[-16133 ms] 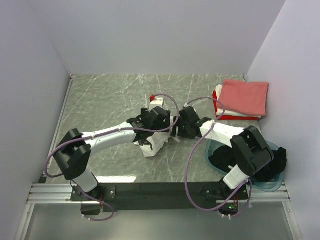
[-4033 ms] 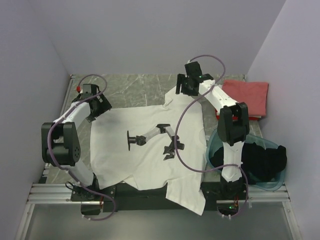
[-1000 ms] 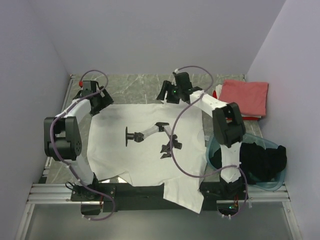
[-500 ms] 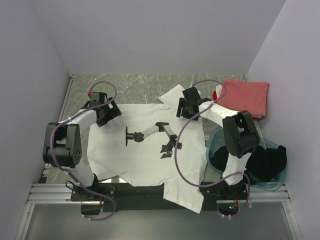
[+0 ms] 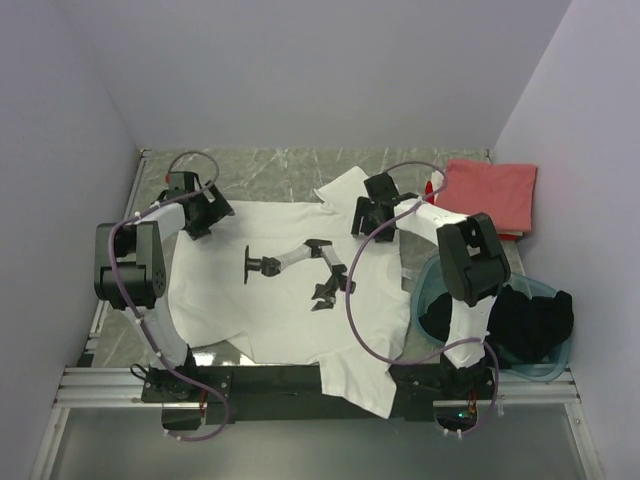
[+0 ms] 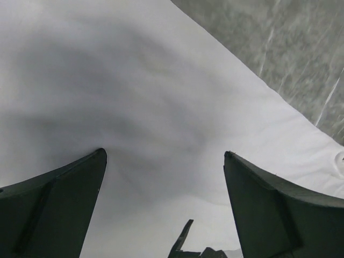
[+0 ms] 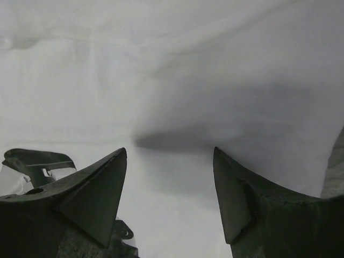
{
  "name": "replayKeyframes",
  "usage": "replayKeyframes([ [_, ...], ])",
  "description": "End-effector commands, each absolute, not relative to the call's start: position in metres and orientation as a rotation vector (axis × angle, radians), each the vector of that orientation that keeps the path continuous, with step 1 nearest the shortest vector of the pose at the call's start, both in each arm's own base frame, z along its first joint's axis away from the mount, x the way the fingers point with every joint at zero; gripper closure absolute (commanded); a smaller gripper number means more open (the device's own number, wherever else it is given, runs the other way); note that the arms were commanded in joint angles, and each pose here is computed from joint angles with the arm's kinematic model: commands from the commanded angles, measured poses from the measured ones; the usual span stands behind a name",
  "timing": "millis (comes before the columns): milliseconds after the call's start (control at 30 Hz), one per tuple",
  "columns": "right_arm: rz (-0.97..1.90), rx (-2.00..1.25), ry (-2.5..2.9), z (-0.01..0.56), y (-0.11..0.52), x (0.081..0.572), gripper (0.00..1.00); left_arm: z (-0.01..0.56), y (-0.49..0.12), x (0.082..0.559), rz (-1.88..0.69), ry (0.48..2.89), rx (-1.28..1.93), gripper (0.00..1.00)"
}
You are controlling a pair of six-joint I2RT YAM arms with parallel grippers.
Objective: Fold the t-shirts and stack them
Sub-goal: Flatten the tshirt out
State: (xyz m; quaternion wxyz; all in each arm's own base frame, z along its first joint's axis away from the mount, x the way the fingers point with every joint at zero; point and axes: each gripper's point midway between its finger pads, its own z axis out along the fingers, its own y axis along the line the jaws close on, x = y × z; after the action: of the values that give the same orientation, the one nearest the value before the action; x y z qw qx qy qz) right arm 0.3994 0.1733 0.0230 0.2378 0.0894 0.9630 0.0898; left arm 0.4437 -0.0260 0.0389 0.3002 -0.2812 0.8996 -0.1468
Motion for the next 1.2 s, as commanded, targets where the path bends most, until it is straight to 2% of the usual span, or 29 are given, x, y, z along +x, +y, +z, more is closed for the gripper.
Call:
replayKeyframes([
  [0,0.33,0.219,2.682,0.012,0.198,0.397,0.28,0.014,-0.008,0.443,-0.37,2.438,-0.793,0.01],
  [233,0.386,0.166,2.701,0.012,0.228,0.409,0.28,0.016,0.011,0.468,-0.357,2.417,-0.813,0.01],
  [433,0.536,0.076,2.625,0.047,0.259,0.422,0.28,0.033,0.03,0.487,-0.322,2.366,-0.848,0.01],
  [567,0.539,0.106,2.504,0.092,0.245,0.418,0.28,0.081,0.027,0.494,-0.322,2.265,-0.81,0.01],
  [667,0.521,0.122,2.384,0.147,0.225,0.406,0.27,0.112,0.019,0.491,-0.313,2.212,-0.779,0.01],
  [767,0.439,0.177,2.346,0.162,0.196,0.391,0.25,0.143,-0.001,0.484,-0.321,2.173,-0.725,0.01],
  [1000,0.387,0.368,2.395,0.116,0.139,0.37,0.24,0.194,-0.066,0.451,-0.395,2.154,-0.556,0.01],
  [1167,0.395,0.403,2.464,0.076,0.135,0.367,0.25,0.241,-0.118,0.412,-0.454,2.139,-0.393,0.01],
])
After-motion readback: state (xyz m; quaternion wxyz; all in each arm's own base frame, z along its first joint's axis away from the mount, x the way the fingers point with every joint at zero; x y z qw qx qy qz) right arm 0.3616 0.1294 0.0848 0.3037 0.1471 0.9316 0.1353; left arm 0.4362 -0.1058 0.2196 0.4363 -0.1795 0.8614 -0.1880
